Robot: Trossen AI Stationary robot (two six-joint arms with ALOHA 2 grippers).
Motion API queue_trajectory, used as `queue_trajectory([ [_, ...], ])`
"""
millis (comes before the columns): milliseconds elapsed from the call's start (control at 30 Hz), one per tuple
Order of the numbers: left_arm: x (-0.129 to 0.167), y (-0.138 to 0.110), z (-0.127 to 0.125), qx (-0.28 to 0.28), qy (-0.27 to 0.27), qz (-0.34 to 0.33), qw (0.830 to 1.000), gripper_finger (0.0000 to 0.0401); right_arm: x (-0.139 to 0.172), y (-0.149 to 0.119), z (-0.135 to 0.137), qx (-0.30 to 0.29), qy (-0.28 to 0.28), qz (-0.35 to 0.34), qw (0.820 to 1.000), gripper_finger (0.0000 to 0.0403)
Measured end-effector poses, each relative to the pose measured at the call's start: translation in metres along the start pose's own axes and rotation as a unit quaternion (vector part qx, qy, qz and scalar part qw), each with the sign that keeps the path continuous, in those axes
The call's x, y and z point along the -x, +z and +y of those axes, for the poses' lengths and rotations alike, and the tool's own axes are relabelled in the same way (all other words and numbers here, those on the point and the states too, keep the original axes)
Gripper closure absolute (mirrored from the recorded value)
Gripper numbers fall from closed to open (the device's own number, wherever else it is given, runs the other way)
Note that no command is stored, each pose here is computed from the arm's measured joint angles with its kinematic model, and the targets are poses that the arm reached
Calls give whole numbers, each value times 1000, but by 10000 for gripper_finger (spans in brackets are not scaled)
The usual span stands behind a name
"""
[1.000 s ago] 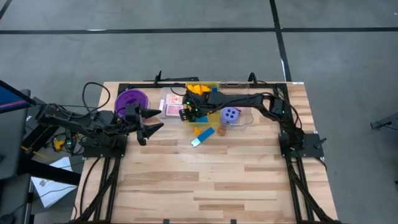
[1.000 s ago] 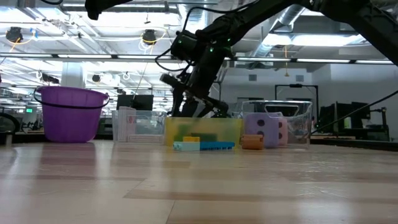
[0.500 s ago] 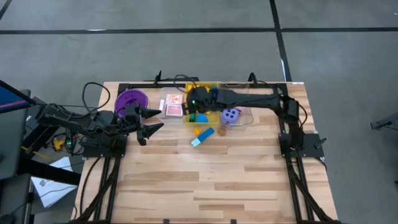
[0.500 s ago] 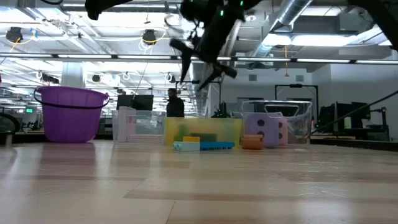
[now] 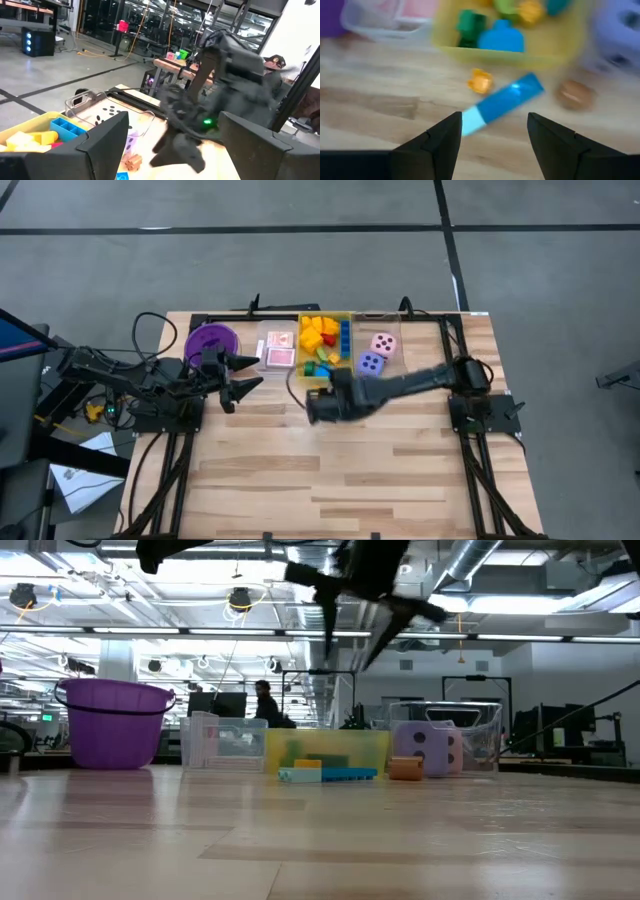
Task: Pick & Place Toys
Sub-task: Put the brown gamepiece into the yellow bin
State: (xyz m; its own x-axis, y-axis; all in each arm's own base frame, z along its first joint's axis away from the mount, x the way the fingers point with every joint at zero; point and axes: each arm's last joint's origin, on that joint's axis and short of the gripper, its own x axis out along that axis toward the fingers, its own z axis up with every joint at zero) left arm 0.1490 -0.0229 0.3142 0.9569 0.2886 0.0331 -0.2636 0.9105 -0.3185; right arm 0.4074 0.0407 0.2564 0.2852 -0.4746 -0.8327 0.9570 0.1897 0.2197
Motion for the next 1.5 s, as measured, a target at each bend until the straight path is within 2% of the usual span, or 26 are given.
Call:
queue_trajectory([
  [167, 0, 0, 0, 0, -6, 2, 1000, 96, 21, -29, -20, -79, -72, -31, 994, 184],
  [367, 0, -1, -2, 0, -29, 9, 1000, 96, 8, -19, -29, -106, -118, -24, 987, 168],
  [500, 0, -1, -2, 0, -35, 11, 999, 96, -10, -10, -28, -107, -117, 18, 987, 154],
  [767, 0, -1, -2, 0, -35, 11, 999, 96, -11, -8, -33, -101, -142, 16, 985, 152],
  [1033, 0, -1, -2, 0, -35, 11, 999, 96, -42, -28, -45, -100, -154, 37, 982, 152],
  [1233, 0, -1, -2, 0, -35, 11, 999, 96, -57, -28, -55, -104, -170, 37, 979, 152],
  [1500, 0, -1, -2, 36, -35, 12, 999, 96, -84, -23, -61, -137, -144, 39, 979, 152],
])
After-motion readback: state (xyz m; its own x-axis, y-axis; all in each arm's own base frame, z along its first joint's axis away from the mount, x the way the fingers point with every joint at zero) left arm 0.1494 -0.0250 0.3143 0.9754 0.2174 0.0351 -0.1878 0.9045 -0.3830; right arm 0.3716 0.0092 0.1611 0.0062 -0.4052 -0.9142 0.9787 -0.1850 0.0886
